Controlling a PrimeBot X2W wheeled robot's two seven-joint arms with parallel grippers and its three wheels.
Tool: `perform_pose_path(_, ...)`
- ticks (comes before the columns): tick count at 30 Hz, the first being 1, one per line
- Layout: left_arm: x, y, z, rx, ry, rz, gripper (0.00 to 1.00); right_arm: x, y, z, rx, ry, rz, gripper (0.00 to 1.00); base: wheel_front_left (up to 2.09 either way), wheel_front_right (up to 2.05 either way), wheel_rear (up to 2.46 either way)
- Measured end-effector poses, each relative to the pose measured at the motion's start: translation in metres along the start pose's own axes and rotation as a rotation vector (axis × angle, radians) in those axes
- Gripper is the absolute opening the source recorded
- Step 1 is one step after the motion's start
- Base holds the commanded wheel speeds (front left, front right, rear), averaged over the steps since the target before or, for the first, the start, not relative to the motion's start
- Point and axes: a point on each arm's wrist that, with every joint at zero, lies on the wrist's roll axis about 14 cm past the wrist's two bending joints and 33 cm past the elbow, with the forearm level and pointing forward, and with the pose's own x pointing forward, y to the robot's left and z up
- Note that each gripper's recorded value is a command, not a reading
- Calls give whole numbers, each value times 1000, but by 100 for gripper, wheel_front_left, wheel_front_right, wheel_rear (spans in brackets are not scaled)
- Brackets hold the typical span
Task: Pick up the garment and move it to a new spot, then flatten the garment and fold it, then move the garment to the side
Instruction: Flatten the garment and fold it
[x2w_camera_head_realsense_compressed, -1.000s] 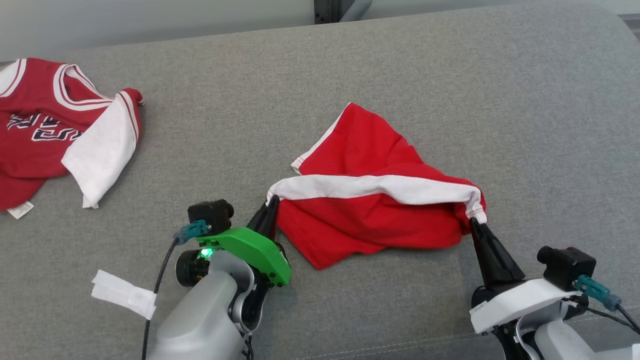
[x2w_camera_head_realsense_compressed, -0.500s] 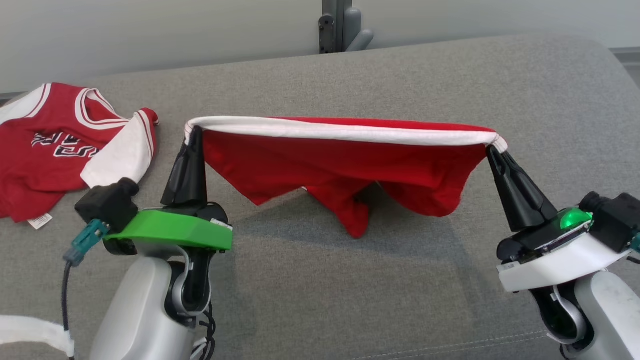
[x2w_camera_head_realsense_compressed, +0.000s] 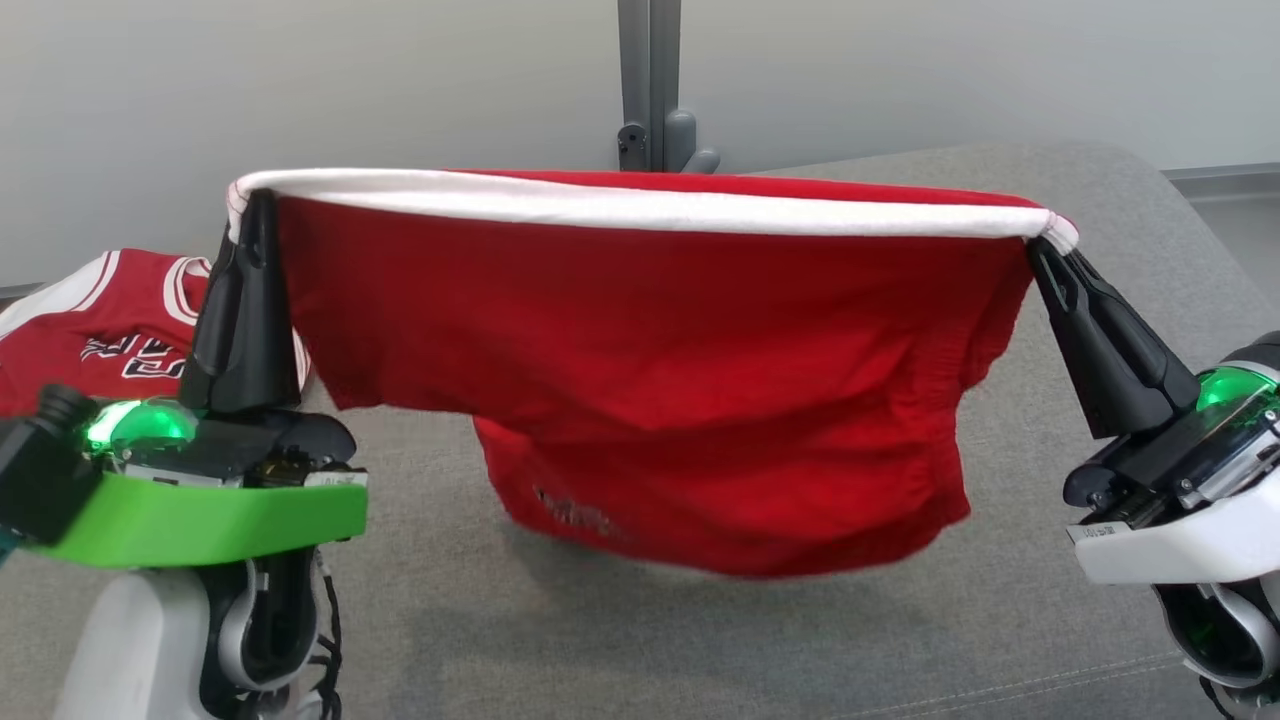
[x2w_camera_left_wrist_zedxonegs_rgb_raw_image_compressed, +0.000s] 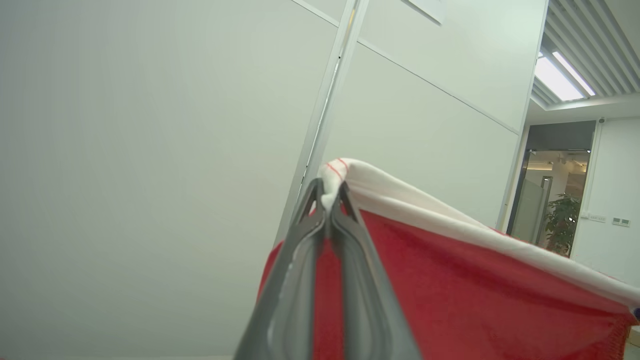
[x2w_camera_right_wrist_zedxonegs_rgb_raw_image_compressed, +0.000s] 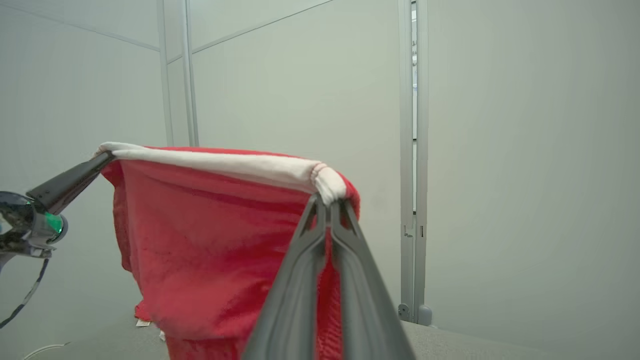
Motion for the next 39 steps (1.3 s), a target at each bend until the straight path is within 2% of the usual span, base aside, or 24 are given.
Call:
perform_pose_path(4,10,1,3,31,25,-17,0,7,0,-10,15,45,11,0,0,0,0)
perform_pose_path(8,34,14,-12,62,90,-26,0,31,-7,-35,28,127,33,0,0,0,0)
perform_pose_path(12,74,28,-26,77,122,-35,0,79,-23,-53,-9,160,53,0,0,0,0)
perform_pose_path(20,181,49,-16,288,-1,-91,0,204,-60,-53,-210,23,55,0,0,0,0)
perform_pose_path(25,217,71,-38,354,-51,-90,0,248,-85,-84,-302,26,24,0,0,0,0)
perform_pose_path(28,217,99,-83,323,18,-43,0,256,-95,-122,-320,67,19,0,0,0,0)
perform_pose_path(31,203,130,-135,280,111,9,0,248,-104,-176,-285,140,5,0,0,0,0)
perform_pose_path(36,146,179,-217,199,247,112,0,194,-111,-298,-176,350,-6,0,0,0,0)
perform_pose_path(39,129,182,-233,182,263,109,0,177,-111,-324,-127,382,-8,0,0,0,0)
